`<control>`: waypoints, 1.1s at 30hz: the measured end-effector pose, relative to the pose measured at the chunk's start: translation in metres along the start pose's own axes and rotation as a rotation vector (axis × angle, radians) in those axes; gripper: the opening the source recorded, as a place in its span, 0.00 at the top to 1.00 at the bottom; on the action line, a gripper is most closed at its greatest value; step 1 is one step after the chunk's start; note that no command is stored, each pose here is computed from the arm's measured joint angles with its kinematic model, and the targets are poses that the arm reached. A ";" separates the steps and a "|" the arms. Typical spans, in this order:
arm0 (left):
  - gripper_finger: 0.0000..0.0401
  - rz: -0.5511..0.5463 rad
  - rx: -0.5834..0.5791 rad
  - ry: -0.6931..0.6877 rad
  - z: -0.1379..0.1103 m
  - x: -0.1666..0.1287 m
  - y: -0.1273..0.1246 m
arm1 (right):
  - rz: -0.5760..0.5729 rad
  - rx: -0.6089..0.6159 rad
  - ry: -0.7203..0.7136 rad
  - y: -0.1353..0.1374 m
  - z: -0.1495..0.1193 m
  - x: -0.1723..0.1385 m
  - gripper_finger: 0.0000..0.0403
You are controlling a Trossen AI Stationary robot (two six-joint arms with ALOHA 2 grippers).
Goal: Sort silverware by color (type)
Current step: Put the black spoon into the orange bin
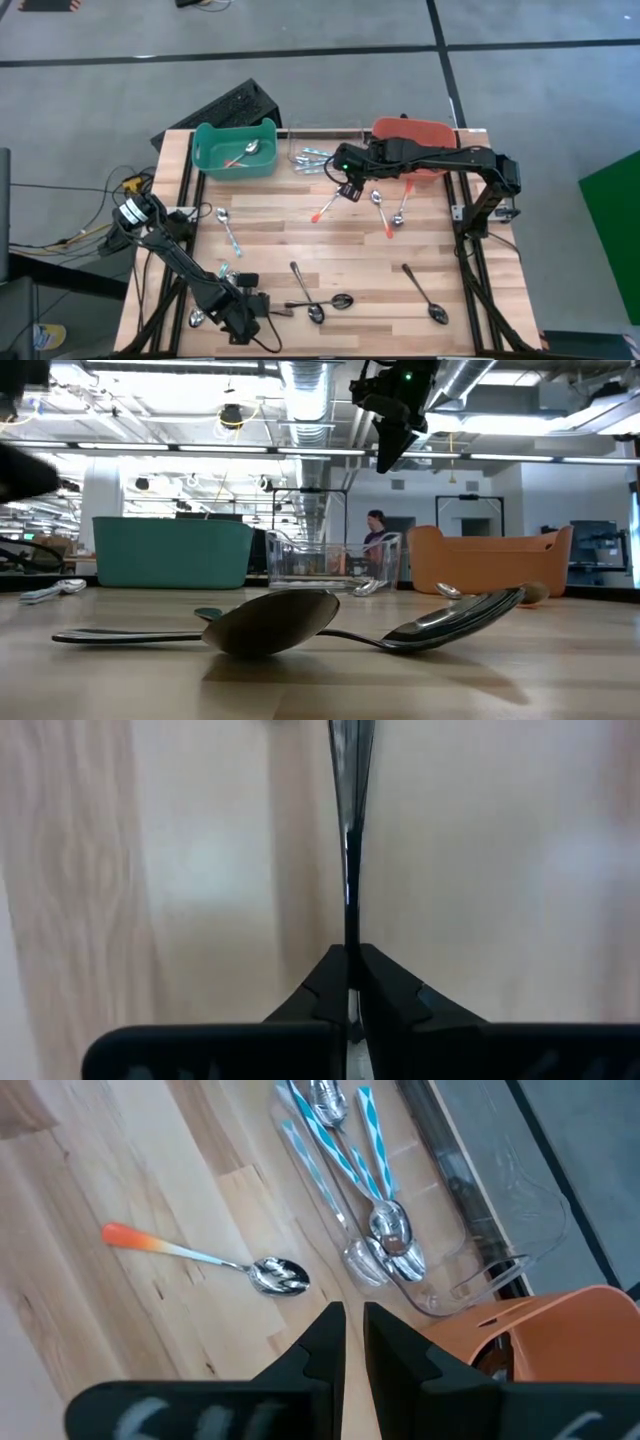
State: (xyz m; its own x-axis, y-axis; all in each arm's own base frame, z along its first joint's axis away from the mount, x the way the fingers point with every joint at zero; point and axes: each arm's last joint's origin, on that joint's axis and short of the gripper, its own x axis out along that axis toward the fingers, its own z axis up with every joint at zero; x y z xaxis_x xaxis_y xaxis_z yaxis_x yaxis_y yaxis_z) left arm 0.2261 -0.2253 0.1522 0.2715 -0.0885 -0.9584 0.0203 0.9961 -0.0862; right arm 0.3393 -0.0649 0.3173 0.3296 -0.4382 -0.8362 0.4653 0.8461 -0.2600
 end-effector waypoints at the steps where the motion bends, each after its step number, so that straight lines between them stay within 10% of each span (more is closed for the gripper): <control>1: 1.00 -0.011 -0.002 -0.015 0.002 -0.007 0.000 | 0.000 0.000 0.000 0.000 0.000 0.000 0.84; 16: 1.00 0.003 -0.169 -0.170 0.007 -0.075 0.028 | 0.156 0.011 -0.018 0.008 -0.005 -0.021 0.84; 33: 1.00 0.238 -0.383 -0.514 0.059 -0.125 0.136 | 0.316 -0.001 -0.325 -0.008 -0.032 -0.126 0.84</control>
State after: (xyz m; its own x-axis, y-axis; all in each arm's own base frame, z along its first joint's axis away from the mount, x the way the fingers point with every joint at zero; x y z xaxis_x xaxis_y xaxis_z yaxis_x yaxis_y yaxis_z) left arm 0.2513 -0.0787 0.2761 0.6506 0.2400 -0.7205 -0.4125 0.9082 -0.0700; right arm 0.2679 -0.0066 0.4090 0.6964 -0.2313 -0.6794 0.2999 0.9538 -0.0173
